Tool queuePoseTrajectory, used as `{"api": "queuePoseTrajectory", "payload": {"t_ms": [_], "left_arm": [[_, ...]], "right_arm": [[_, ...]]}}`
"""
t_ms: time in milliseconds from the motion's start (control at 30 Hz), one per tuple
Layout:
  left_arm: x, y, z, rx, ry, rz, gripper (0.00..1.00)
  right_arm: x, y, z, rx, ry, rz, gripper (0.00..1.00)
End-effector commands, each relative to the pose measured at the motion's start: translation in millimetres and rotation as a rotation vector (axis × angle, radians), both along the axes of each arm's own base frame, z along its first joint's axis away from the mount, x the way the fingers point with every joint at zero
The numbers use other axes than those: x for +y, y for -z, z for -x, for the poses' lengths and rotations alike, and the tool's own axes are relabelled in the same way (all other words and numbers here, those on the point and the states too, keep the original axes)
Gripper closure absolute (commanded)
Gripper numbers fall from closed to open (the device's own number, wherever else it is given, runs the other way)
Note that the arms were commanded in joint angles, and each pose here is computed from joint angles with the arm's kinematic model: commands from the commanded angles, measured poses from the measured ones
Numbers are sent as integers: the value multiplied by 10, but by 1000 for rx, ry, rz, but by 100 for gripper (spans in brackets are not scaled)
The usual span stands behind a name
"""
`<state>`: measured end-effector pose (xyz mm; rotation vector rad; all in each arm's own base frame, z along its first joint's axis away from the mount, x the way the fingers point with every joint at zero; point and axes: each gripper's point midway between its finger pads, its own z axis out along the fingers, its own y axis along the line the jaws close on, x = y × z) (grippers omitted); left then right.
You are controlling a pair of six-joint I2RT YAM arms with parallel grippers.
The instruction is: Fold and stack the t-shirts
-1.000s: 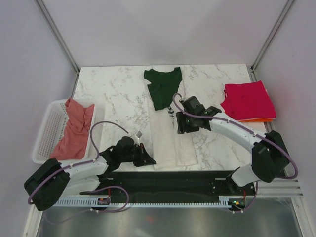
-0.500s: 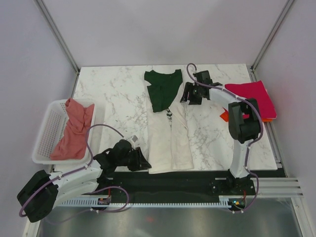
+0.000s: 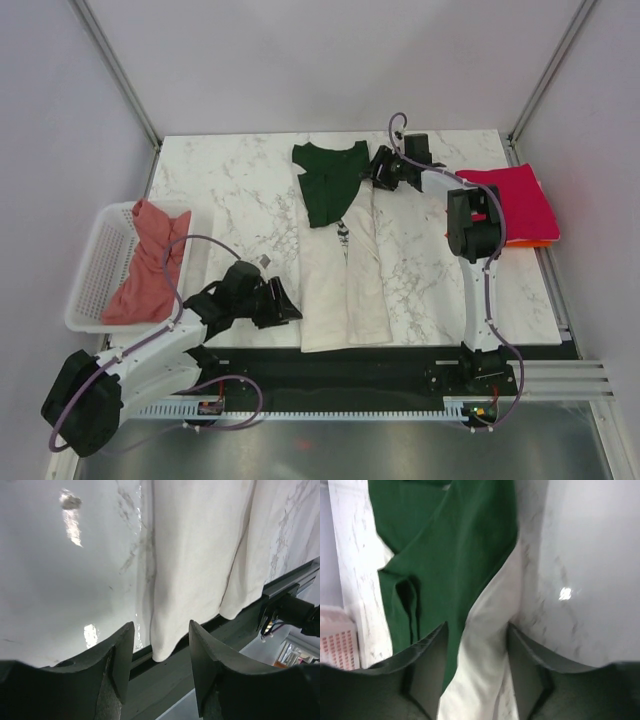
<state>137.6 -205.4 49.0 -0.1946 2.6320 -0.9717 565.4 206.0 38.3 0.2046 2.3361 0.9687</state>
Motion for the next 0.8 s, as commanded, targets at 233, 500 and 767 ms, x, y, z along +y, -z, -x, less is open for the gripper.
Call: {"api": "queuePoseTrajectory", "payload": {"t_ms": [233,500,767], "left_arm": [[149,-111,-317,-55,30,26,49],[166,-127,-544,-146,19,4,45],[221,-123,-731,-223,-35,18,23]], "right_arm": [[-251,430,-529,4,156,-64,83],[-670,363,-852,-40,340,-24,100],[-846,152,-958,-104,332,-41,61]]}}
